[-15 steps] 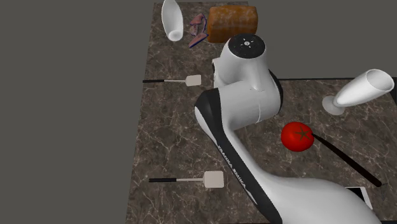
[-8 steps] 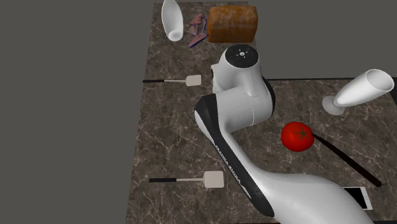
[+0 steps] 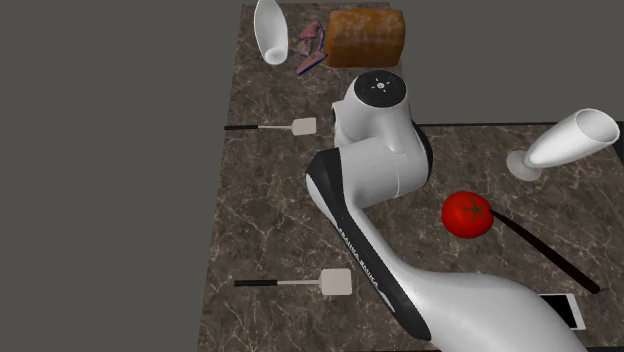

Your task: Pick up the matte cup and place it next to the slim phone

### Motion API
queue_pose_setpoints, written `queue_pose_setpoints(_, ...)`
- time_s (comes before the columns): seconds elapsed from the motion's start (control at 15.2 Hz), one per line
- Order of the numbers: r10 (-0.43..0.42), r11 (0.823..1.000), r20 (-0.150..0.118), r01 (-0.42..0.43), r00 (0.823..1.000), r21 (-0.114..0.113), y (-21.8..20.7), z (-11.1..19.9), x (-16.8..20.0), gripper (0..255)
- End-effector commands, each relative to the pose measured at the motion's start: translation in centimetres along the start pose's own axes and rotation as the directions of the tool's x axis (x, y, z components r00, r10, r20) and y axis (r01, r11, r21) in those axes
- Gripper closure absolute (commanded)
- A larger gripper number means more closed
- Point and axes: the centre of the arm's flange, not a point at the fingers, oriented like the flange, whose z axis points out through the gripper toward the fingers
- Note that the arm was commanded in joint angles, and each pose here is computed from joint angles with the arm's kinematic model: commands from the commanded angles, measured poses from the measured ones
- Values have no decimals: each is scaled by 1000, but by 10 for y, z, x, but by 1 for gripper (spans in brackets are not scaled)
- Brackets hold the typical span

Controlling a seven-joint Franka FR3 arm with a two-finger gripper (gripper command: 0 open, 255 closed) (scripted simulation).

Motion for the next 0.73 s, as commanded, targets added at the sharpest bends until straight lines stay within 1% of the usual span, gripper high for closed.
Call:
queue_pose_setpoints(0.0,0,1000,0,0,1000,0,0,0,0,255)
queue_pose_setpoints(0.46,0,1000,0,0,1000,0,0,0,0,255)
queue_pose_setpoints(0.66,0,1000,0,0,1000,0,1,-16,1,255)
